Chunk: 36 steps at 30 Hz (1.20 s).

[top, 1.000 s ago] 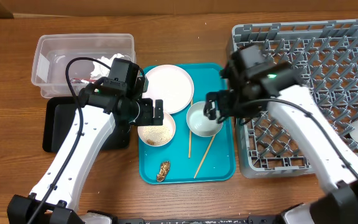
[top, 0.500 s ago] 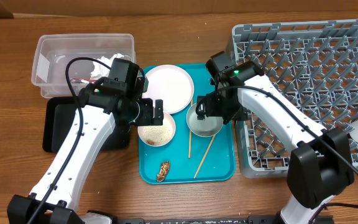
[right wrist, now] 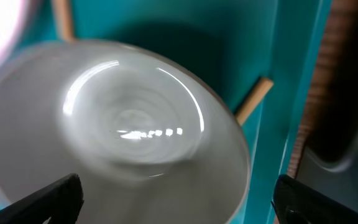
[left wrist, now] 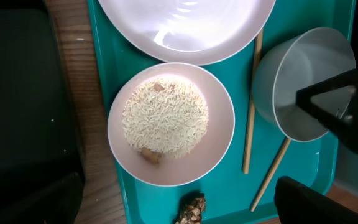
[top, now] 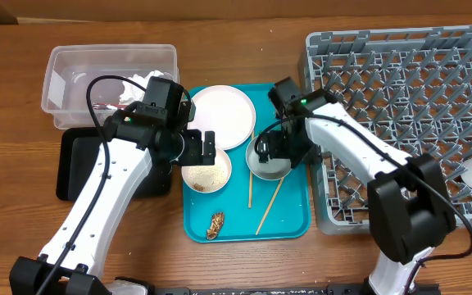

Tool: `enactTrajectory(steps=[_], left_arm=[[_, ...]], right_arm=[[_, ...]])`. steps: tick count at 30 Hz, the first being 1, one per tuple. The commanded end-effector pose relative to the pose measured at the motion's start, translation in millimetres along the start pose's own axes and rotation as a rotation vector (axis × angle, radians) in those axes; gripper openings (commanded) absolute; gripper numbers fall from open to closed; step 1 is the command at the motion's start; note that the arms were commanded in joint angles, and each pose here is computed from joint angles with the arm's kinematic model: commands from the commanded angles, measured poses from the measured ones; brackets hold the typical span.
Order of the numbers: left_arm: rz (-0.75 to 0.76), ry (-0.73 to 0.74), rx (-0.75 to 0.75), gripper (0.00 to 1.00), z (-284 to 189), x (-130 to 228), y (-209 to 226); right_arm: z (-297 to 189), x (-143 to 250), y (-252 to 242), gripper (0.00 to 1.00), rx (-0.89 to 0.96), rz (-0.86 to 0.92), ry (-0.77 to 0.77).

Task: Sort waste into correct bins and load items into the dishwasher
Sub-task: 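Reach right gripper to the white bowl and grasp its rim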

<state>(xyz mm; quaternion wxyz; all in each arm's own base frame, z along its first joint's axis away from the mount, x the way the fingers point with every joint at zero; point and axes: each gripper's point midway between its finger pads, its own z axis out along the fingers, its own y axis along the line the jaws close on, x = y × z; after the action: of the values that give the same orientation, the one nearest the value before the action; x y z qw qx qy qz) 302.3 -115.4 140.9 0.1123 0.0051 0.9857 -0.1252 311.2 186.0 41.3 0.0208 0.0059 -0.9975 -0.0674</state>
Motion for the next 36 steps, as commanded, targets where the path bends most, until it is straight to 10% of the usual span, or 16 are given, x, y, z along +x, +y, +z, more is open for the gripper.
enactTrajectory(steps=[1, 4, 11, 36], left_arm=[[0.013, -0.025, -0.003, 1.0, -7.4, -3.5, -0.9], [0.013, -0.027, -0.002, 1.0, -7.4, -4.0, -0.9], [0.013, -0.025, -0.003, 1.0, -7.4, -3.5, -0.9], [0.013, -0.026, -0.002, 1.0, -7.3, -3.7, -0.9]], right_arm=[[4.9, 1.7, -3.2, 1.0, 0.011, 0.011, 0.007], [4.9, 3.0, -1.1, 0.96, -0.001, 0.011, 0.014], [4.4, 9.4, 7.6, 0.52, -0.054, 0.013, 0.049], [4.5, 9.6, 6.7, 0.12, -0.048, 0.013, 0.049]])
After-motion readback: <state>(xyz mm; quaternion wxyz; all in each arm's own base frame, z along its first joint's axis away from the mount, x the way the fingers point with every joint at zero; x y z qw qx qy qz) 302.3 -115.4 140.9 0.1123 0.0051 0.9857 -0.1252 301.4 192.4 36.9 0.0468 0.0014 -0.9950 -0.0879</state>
